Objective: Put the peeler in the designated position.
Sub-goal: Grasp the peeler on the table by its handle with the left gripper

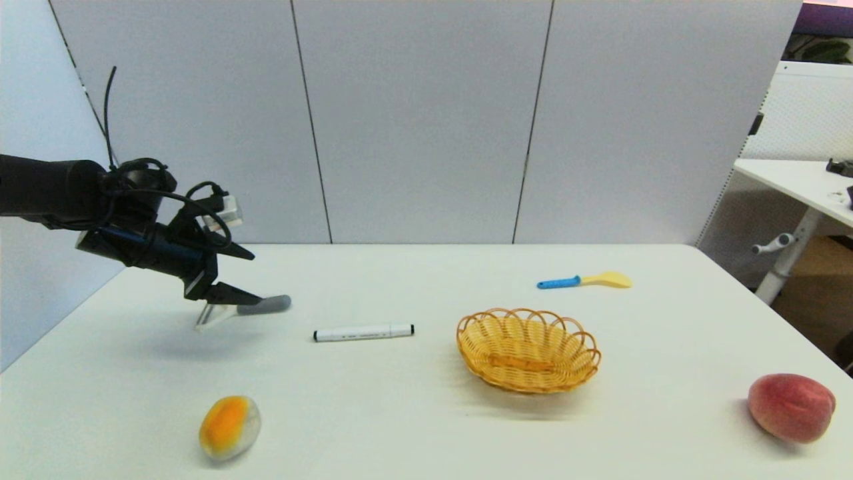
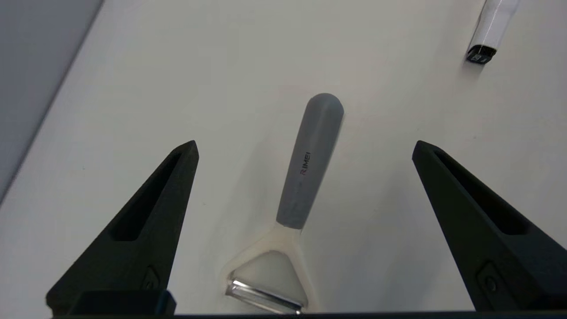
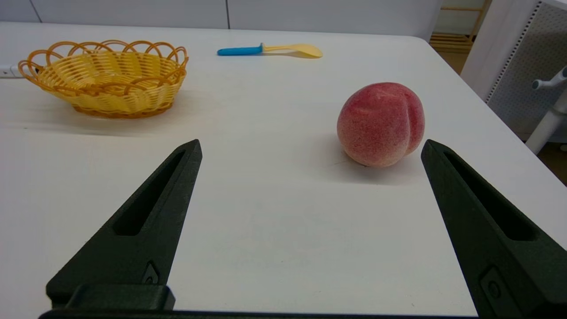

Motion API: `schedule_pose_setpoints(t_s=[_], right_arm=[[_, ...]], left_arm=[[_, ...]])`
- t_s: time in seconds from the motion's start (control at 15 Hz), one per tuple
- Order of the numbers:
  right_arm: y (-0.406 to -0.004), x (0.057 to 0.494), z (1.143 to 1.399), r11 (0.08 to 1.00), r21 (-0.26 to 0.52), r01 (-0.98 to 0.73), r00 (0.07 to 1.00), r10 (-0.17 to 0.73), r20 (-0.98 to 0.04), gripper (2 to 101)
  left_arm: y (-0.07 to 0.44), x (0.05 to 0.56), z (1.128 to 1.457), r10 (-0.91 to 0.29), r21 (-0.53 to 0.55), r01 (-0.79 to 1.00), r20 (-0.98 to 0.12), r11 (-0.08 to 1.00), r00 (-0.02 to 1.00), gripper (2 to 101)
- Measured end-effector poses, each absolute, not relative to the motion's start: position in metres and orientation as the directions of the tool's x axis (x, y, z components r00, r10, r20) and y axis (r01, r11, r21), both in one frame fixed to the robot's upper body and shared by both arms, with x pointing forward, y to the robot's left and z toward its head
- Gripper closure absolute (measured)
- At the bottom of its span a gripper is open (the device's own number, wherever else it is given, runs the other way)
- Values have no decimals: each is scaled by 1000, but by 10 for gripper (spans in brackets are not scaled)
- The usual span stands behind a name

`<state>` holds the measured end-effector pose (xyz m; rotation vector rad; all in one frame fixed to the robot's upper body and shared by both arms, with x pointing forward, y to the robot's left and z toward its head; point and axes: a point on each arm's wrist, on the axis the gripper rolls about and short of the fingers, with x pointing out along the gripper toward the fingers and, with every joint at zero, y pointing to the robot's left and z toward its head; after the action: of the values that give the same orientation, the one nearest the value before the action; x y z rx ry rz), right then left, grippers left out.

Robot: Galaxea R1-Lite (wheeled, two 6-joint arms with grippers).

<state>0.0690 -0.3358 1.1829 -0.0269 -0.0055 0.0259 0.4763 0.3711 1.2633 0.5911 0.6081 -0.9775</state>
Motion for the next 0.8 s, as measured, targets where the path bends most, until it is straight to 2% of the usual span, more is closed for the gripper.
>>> schedule_pose_setpoints(t_s=[0.4,0.6,0.8], right_arm=[[-336,69,1183,999,-27,-26,1000,26,6,43],[-336,69,1183,999,-27,-26,1000,26,5,43],[-336,69,1183,999,-28,-26,1000,26,6,43]], left_arm=[[373,489,1236,-559,128,889,-736,440,382,53],[374,491,1237,-519,130,881,-765,456,381,53],[371,490,1242,-522,82,888,-783,452,338,53]])
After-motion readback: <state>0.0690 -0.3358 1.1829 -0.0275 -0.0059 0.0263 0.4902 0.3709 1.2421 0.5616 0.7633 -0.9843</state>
